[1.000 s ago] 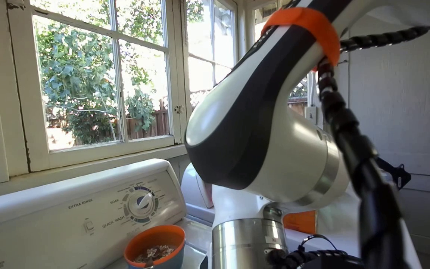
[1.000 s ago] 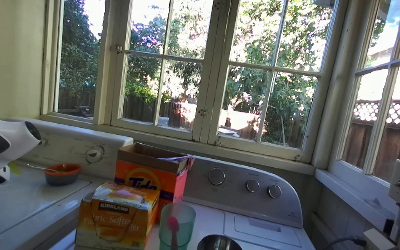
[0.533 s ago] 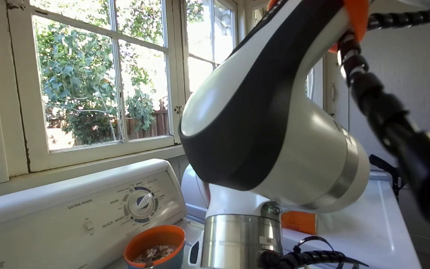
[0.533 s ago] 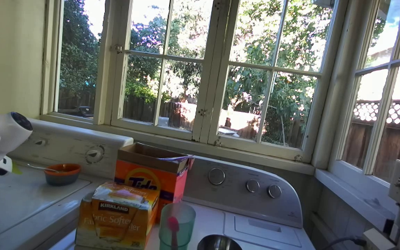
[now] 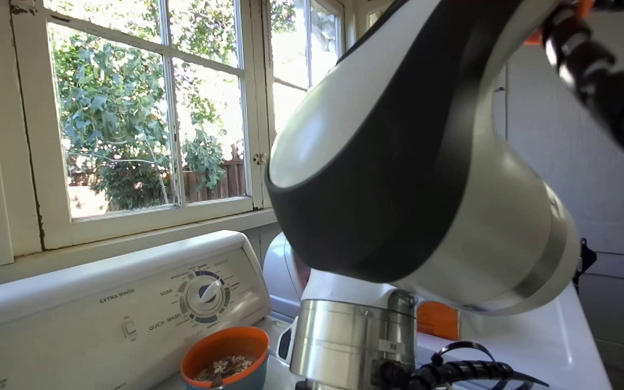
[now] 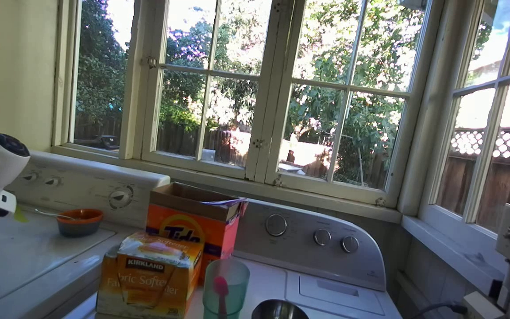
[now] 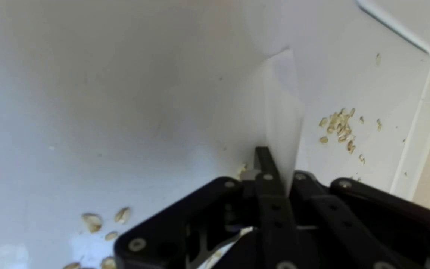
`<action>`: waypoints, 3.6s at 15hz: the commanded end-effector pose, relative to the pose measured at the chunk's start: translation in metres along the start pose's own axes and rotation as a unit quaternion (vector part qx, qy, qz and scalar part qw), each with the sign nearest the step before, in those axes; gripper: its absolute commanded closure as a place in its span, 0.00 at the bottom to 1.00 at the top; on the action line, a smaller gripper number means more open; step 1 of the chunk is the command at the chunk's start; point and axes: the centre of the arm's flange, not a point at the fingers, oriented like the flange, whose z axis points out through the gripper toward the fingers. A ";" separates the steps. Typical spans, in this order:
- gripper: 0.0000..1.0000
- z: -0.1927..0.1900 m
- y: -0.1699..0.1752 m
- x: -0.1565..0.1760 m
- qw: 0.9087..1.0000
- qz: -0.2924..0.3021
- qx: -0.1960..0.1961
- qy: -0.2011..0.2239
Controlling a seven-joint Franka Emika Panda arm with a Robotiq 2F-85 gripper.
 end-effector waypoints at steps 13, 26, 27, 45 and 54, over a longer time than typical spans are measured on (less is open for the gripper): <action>1.00 -0.055 0.044 -0.008 0.988 -0.001 -0.124 0.095; 1.00 -0.106 0.017 -0.002 0.957 0.140 0.002 0.253; 1.00 -0.106 0.017 -0.001 0.952 0.156 0.001 0.265; 0.22 -0.094 0.004 0.003 0.924 0.276 0.019 0.264; 0.00 -0.057 -0.014 0.024 0.942 0.213 -0.181 0.186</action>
